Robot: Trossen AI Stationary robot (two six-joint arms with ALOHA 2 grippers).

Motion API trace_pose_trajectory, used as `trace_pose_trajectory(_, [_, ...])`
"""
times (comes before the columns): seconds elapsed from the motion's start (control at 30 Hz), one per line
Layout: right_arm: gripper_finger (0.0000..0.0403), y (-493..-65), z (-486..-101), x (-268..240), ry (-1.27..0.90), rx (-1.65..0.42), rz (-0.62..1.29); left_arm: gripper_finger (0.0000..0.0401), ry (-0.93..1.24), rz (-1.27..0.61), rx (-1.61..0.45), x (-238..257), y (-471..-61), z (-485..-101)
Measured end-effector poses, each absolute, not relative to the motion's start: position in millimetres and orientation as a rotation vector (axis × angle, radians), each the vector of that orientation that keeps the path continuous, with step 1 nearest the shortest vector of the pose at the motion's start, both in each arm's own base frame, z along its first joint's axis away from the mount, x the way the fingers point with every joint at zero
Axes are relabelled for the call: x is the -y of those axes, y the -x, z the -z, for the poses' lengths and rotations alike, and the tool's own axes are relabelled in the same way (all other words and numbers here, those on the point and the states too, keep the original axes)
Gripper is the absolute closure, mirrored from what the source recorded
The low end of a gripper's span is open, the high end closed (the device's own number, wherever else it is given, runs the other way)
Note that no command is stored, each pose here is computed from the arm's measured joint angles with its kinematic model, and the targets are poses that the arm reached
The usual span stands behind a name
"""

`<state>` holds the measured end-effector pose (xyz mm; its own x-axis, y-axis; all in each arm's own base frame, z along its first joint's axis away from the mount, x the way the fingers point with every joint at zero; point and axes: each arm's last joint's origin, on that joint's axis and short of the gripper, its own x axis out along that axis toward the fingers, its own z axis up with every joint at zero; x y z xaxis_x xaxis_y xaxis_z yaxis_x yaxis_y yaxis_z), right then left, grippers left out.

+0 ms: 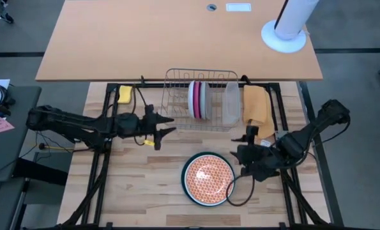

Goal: Sort dishes
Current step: Put the orange plate into the dish rack

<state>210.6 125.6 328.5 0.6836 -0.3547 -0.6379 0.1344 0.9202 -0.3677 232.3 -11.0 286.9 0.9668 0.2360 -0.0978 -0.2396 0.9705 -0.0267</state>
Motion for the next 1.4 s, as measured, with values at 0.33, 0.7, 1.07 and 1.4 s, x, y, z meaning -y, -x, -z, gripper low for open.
trace_pose_trajectory(0.33, [0.0184, -204, -326, -139, 0.021, -0.781, 0.250, 0.0234, 0.063, -0.077, -0.091, 54, -226, -287])
trace_pose_trajectory(0.7, [0.0184, -217, -312, -157, -0.094, -0.765, 0.277, 0.0257, 0.075, -0.044, -0.094, 87, -220, -284])
trace_pose_trajectory(1.07, [0.0184, -237, -265, -183, -0.157, -1.100, 0.127, 0.0268, -0.068, 0.000, -0.198, 136, -273, -292])
trace_pose_trajectory(1.4, [0.0184, -240, -253, -190, -0.184, -1.173, 0.124, 0.0269, -0.206, -0.030, -0.604, 161, -318, -258])
